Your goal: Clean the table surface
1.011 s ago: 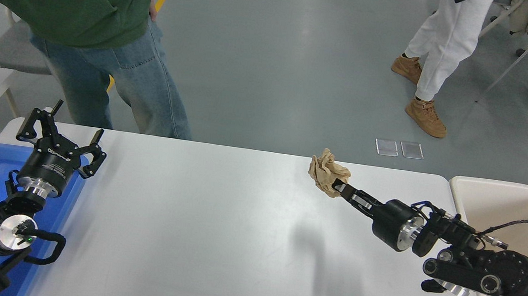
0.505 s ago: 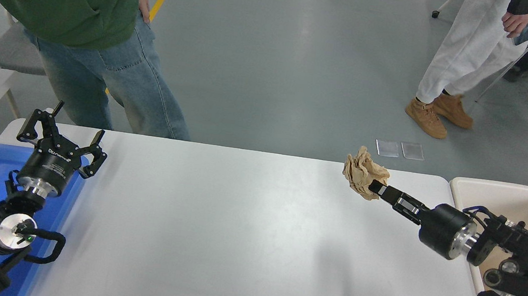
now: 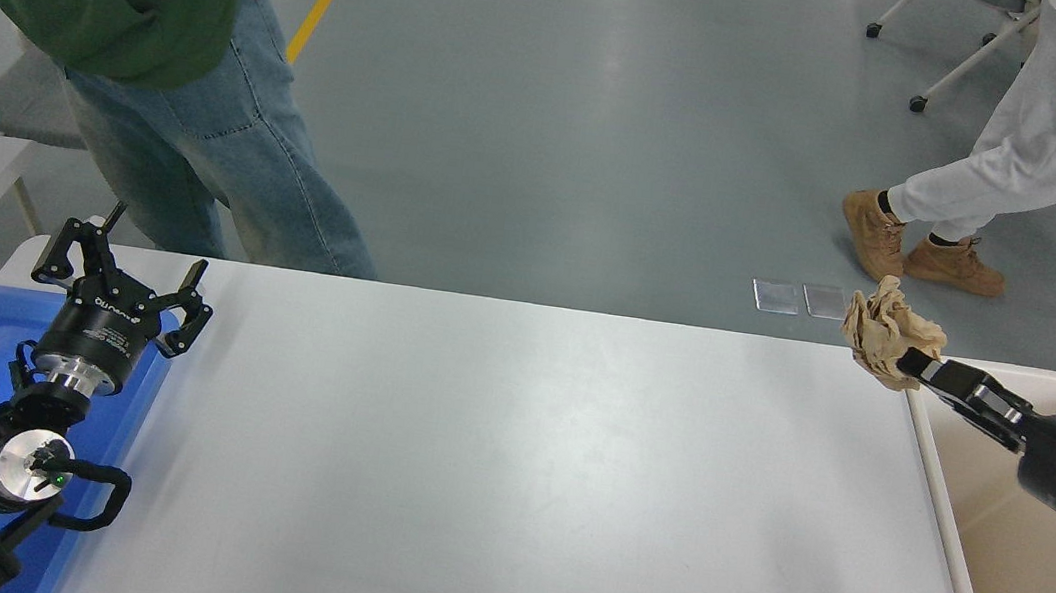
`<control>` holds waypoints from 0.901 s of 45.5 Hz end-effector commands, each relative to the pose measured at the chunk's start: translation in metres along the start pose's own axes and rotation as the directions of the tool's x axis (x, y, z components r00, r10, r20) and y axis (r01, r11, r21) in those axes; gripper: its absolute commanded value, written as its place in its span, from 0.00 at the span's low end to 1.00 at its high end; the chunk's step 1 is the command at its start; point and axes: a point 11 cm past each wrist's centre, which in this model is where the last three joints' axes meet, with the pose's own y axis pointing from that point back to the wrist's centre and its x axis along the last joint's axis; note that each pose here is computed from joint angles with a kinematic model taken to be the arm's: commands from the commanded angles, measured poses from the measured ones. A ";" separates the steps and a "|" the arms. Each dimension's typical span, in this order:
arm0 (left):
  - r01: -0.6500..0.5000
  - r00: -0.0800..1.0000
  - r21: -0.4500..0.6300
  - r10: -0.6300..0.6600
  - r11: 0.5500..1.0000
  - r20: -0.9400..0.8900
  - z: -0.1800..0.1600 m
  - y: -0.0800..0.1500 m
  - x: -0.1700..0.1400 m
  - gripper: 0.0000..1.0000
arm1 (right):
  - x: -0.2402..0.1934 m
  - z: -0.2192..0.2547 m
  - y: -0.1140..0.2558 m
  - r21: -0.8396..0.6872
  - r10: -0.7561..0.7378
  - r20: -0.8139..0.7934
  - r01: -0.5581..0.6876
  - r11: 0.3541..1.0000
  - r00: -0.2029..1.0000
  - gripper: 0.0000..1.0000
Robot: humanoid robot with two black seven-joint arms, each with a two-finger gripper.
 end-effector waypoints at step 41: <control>0.000 1.000 0.001 0.000 1.000 0.001 0.000 0.000 0.000 0.99 | 0.011 0.205 0.054 -0.590 0.182 -0.012 -0.154 0.793 0.983 0.00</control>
